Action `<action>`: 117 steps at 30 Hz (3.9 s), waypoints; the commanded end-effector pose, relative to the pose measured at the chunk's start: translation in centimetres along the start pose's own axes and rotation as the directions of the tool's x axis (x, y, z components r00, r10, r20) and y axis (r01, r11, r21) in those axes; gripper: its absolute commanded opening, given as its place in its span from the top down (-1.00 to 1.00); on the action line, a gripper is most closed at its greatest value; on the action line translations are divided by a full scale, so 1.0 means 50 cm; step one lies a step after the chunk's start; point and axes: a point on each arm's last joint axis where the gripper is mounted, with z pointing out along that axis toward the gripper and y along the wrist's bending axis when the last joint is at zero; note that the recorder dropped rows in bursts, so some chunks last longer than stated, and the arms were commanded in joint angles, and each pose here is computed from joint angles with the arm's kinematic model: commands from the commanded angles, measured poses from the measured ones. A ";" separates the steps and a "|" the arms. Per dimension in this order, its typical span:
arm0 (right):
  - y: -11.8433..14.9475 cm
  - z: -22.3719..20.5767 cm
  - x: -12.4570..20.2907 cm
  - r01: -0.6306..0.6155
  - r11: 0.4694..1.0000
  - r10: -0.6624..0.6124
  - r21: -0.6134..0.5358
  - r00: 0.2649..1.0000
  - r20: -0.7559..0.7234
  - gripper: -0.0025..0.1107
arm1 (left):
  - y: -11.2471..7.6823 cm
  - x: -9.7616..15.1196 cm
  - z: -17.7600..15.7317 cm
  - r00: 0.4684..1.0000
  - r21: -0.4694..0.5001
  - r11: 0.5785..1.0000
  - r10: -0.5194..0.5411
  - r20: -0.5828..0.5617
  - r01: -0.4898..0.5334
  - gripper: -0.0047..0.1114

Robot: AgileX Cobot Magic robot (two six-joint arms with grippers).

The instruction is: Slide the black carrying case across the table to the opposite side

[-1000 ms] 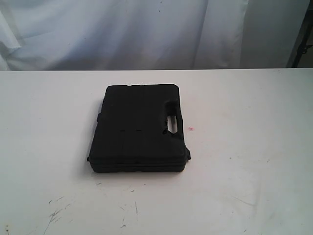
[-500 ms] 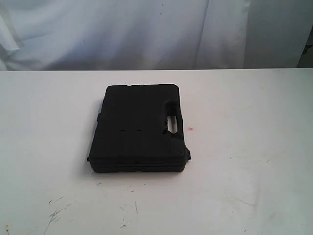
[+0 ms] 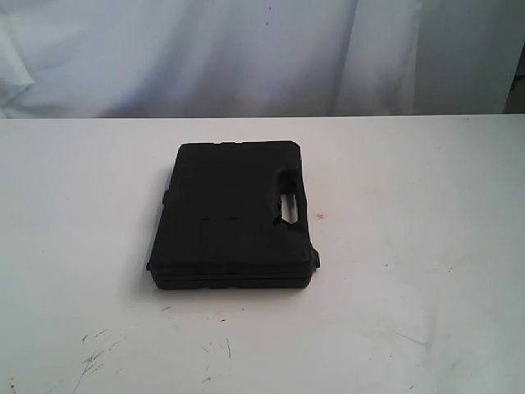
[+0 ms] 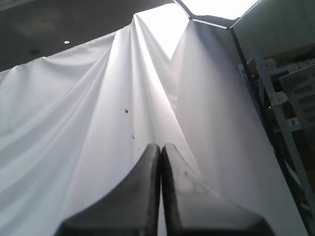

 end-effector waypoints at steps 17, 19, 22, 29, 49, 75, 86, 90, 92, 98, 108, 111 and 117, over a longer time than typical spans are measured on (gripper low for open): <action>0.062 0.221 -0.074 0.066 0.996 -0.086 -0.058 0.871 -0.484 0.96 | 0.000 0.001 0.000 1.000 0.001 1.000 0.002 0.005 -0.002 0.92; 0.073 0.245 -0.065 0.067 0.994 -0.105 -0.090 0.841 -0.531 0.96 | 0.000 0.001 0.000 1.000 0.001 1.000 0.002 0.005 -0.002 0.92; 0.092 0.273 -0.044 0.052 0.989 -0.127 -0.137 0.777 -0.617 0.96 | 0.000 0.001 0.000 1.000 0.001 1.000 0.002 0.005 -0.002 0.92; 0.117 0.304 0.036 0.030 0.979 -0.172 -0.201 0.647 -0.742 0.96 | 0.000 0.001 0.000 1.000 0.001 1.000 0.002 0.005 -0.002 0.92; 0.137 0.334 0.211 0.028 0.970 -0.228 -0.242 0.460 -0.858 0.96 | 0.000 0.001 0.000 1.000 0.001 1.000 0.002 0.005 -0.002 0.92; 0.175 0.429 0.377 -0.033 0.997 -0.067 -0.066 -0.011 -0.998 0.96 | 0.000 0.001 0.000 1.000 0.001 1.000 0.002 0.005 -0.002 0.92; 0.246 0.483 0.438 -0.072 0.991 -0.118 -0.113 -0.069 -0.991 0.96 | 0.000 0.001 0.000 1.000 0.001 1.000 0.002 0.005 -0.002 0.92; 0.250 0.501 0.464 -0.049 0.994 -0.107 -0.102 -0.111 -0.988 0.96 | 0.000 0.001 0.000 1.000 0.001 1.000 0.002 0.005 -0.002 0.92; 0.252 0.509 0.474 -0.045 0.993 -0.114 -0.109 -0.118 -0.986 0.96 | 0.000 0.001 0.000 1.000 0.001 1.000 0.002 0.005 -0.002 0.92; 0.259 0.527 0.502 -0.035 0.994 -0.109 -0.106 -0.114 -0.987 0.92 | 0.000 0.001 0.000 1.000 0.001 1.000 0.002 0.005 -0.002 0.92; 0.273 0.537 0.551 -0.037 0.993 -0.116 -0.111 -0.162 -0.980 0.37 | 0.000 0.001 0.000 1.000 0.001 1.000 0.002 0.005 -0.002 0.92; 0.286 0.533 0.566 -0.043 0.990 -0.137 -0.131 -0.191 -0.972 0.26 | 0.000 0.001 0.000 1.000 0.001 1.000 0.000 0.005 0.000 0.92; 0.298 0.541 0.589 -0.007 0.993 -0.113 -0.115 -0.218 -0.969 0.22 | 0.000 0.001 0.000 1.000 0.001 1.000 0.000 0.005 0.000 0.92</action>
